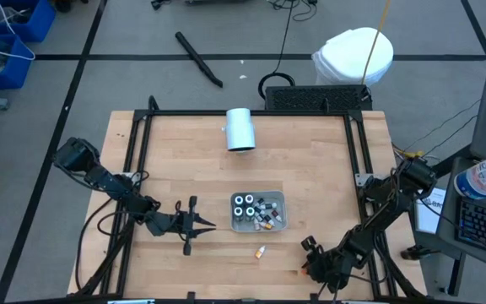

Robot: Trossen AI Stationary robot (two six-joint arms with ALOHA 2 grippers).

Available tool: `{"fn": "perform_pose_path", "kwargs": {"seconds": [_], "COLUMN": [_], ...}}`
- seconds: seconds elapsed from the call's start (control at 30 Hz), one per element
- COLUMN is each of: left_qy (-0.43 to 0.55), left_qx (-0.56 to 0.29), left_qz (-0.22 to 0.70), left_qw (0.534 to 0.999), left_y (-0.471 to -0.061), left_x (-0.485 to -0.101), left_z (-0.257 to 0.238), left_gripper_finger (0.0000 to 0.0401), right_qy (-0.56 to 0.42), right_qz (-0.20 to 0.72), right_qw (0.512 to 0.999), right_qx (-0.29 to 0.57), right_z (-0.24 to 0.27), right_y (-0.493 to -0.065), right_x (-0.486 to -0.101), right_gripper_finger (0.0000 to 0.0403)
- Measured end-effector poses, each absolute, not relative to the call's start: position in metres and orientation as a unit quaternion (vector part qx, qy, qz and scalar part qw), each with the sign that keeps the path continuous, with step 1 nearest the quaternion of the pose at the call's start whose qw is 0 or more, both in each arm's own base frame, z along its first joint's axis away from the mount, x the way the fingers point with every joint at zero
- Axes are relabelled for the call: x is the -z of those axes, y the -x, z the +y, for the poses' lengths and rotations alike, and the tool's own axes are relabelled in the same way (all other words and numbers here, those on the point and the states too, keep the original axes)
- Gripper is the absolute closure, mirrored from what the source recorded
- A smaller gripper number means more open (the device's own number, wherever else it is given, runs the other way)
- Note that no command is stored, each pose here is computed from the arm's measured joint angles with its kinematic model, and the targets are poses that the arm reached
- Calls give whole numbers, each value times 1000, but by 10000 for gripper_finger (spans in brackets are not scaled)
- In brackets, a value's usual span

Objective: Pick & Place food coloring
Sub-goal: Put the orange food coloring bottle into the gray bin

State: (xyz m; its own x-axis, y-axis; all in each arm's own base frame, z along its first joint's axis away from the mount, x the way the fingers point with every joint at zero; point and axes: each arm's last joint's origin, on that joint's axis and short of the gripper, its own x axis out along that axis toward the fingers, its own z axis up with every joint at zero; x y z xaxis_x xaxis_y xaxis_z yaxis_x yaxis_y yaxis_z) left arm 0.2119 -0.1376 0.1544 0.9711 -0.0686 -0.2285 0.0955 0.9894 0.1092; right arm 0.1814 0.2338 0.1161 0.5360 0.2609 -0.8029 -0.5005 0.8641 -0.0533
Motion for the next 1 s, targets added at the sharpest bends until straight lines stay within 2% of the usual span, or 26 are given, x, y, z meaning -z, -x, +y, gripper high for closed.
{"fn": "perform_pose_path", "kwargs": {"seconds": [0.2, 0.3, 0.43, 0.57, 0.73, 0.93, 1.0], "left_qy": [-58, -55, -50, -50, -34, -34, -24], "left_qx": [41, 41, 41, 42, 45, 159, 167], "left_qz": [110, 105, 98, 98, 83, 17, -7], "left_qw": [991, 992, 993, 993, 995, 987, 986], "left_y": [-212, -212, -213, -213, -213, -213, -212], "left_x": [-155, -156, -158, -158, -161, -175, -180], "left_z": [-138, -138, -138, -138, -139, -147, -148], "left_gripper_finger": [354, 354, 354, 354, 354, 354, 354], "right_qy": [150, 165, 202, 243, 333, 476, 533], "right_qz": [417, 406, 386, 386, 365, 303, 275], "right_qw": [867, 869, 870, 861, 851, 813, 789], "right_qx": [-229, -228, -231, -224, -180, -145, -134], "right_z": [235, 238, 247, 257, 266, 271, 272], "right_y": [-182, -185, -193, -202, -210, -224, -229], "right_x": [-117, -121, -136, -158, -193, -232, -240], "right_gripper_finger": [344, 333, 327, 342, 341, 335, 339]}}
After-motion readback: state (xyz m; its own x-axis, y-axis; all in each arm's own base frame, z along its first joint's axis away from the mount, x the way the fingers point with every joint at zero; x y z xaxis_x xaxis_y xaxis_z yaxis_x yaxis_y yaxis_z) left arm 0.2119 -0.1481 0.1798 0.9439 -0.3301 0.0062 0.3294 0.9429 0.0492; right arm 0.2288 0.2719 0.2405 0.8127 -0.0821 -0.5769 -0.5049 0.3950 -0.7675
